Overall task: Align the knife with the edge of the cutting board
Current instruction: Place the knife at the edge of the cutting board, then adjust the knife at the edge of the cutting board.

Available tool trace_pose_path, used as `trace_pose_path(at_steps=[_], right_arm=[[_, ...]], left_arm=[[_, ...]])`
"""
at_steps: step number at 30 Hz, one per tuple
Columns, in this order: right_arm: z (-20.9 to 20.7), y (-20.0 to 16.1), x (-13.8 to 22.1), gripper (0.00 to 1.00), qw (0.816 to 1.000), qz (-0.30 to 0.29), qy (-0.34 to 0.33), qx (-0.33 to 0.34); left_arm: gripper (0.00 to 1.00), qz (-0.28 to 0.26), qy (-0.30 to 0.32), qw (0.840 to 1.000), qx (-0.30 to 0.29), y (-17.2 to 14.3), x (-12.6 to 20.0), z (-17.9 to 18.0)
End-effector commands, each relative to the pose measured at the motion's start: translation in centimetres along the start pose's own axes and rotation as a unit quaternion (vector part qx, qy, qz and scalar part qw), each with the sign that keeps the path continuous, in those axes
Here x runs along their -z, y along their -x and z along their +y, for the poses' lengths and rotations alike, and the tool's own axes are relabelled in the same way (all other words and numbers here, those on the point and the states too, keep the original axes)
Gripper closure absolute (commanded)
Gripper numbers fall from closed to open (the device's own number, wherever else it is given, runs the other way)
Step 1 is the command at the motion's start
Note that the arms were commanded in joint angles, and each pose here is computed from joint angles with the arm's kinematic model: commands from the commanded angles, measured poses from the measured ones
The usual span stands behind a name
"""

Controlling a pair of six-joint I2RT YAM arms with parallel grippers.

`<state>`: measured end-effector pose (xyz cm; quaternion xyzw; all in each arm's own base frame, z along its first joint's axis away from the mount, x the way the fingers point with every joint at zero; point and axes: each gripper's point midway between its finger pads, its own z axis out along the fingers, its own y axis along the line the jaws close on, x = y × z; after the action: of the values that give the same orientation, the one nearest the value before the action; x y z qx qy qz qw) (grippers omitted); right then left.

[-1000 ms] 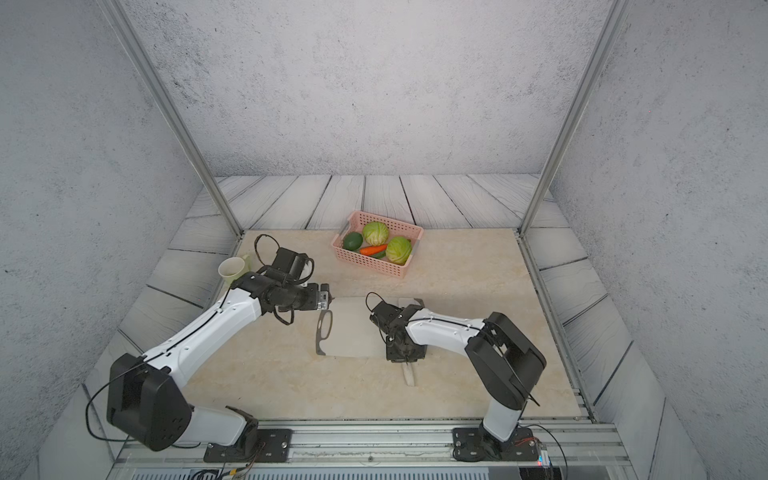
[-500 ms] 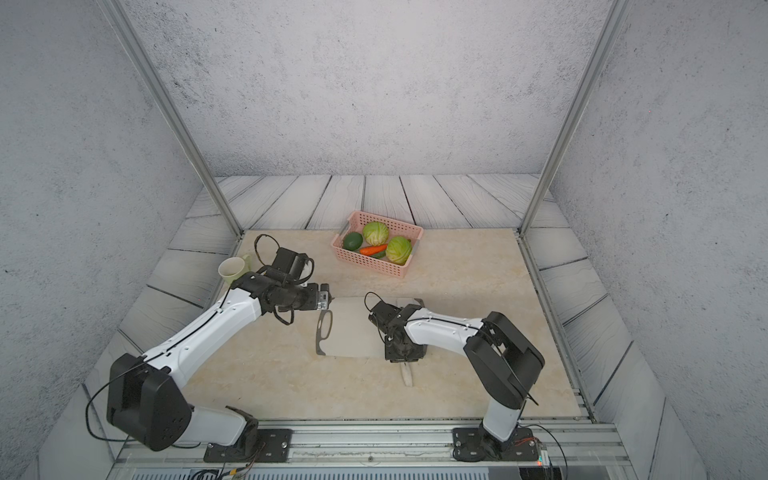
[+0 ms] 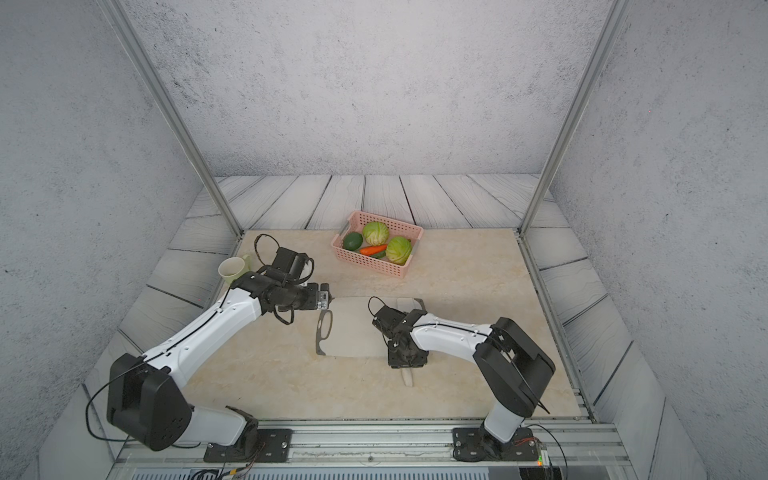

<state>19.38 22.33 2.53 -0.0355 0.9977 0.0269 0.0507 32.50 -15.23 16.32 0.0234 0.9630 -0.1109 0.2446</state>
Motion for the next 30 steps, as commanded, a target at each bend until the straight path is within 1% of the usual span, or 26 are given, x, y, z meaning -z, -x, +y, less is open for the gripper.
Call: trace_pose_path(at_steps=[1,9,12,23,24,28,30], right_arm=[[0.0,-0.8,0.2,0.55,1.000,0.006,0.008,0.000],[0.2,-1.7,-0.1,0.56,1.000,0.011,0.007,0.006],[0.2,-1.8,-0.2,0.61,1.000,0.011,0.006,0.008],[0.3,-1.8,0.6,0.87,1.000,0.000,0.006,0.008],[0.3,-1.8,0.8,0.91,1.000,-0.003,0.005,0.007],[0.2,-1.7,1.0,0.99,1.000,-0.007,-0.002,0.004],[0.1,-1.6,1.0,1.00,1.000,-0.008,-0.008,0.002]], left_arm=[[0.02,-0.001,0.000,1.000,-0.007,0.5,0.1,-0.3],[0.02,0.000,0.000,1.000,-0.007,0.4,0.0,-0.3],[0.02,0.001,0.000,1.000,-0.007,0.4,0.0,-0.3],[0.02,0.001,0.002,1.000,-0.007,0.4,0.0,-0.3],[0.02,0.001,0.002,1.000,-0.007,0.4,0.0,-0.3],[0.02,0.001,0.002,1.000,-0.007,0.4,0.0,-0.3],[0.02,0.001,0.001,1.000,-0.008,0.4,0.1,-0.3]])
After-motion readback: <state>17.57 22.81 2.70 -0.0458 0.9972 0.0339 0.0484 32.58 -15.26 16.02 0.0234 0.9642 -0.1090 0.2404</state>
